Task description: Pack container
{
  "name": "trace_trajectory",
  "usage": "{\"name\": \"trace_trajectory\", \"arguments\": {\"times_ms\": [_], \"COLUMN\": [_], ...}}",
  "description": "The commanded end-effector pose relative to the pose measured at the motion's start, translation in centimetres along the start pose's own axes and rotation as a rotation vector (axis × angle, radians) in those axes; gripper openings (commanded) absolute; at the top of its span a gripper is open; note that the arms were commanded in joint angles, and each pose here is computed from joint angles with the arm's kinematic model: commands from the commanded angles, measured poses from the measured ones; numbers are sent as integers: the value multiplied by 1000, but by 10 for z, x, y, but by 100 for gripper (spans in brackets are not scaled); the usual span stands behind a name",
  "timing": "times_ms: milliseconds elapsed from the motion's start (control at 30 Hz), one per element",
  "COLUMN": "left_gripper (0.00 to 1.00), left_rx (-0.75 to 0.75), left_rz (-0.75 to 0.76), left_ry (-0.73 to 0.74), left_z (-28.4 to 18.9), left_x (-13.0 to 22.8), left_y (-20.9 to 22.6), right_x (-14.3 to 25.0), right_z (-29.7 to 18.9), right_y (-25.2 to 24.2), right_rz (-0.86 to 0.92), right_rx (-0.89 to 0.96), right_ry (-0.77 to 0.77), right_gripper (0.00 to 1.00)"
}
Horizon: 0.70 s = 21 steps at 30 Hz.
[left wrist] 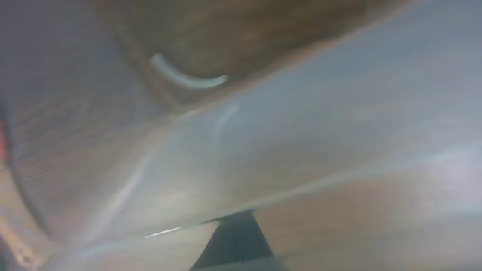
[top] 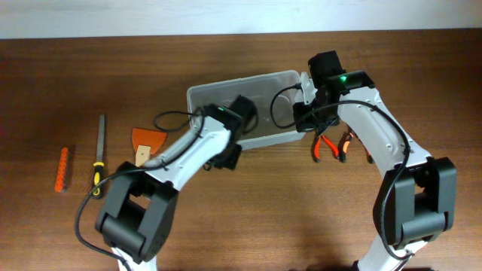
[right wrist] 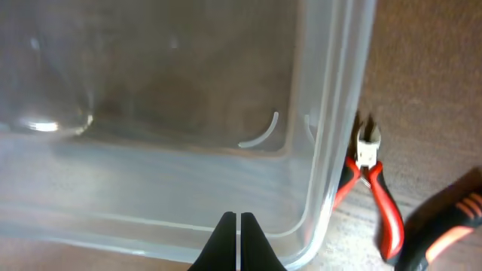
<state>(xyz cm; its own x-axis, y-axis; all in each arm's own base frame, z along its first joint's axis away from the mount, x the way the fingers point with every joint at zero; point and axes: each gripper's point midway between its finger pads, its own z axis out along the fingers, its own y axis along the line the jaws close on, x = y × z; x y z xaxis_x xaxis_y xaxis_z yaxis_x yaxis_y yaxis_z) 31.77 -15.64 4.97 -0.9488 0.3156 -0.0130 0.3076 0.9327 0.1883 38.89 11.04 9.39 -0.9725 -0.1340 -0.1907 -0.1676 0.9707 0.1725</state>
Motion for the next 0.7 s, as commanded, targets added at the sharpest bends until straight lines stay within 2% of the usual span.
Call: {"name": "trace_trajectory", "arguments": {"times_ms": [0,167,300,467,533,567,667], "left_gripper": [2,2,2,2,10,18,23], "left_rx": [-17,10,34,19,-17,-37,-104], "left_rz": [-52,-128,-159,-233,-284,-311,-402], "left_ry": [-4,2,-31,-165,-225,-246,-280], "left_z": [2,2,-20,-78,-99,-106,-120], "left_x": [-5,-7,-8,-14,-12,-9,4], "left_y": [21,33,43,78,102,114,154], "right_x": [0,4,-1,-37,-53,-59,-72], "right_z": [2,2,-7,-65,-97,-111,-141], "right_y": [6,5,6,14,9,4,-19], "right_rz": [-22,-19,-20,-43,-38,-28,19], "right_rx": [-11,-9,-11,-13,11,28,60], "right_ry": [16,29,9,-172,-262,-301,-378], "right_gripper": [4,4,4,4,4,4,4]}}
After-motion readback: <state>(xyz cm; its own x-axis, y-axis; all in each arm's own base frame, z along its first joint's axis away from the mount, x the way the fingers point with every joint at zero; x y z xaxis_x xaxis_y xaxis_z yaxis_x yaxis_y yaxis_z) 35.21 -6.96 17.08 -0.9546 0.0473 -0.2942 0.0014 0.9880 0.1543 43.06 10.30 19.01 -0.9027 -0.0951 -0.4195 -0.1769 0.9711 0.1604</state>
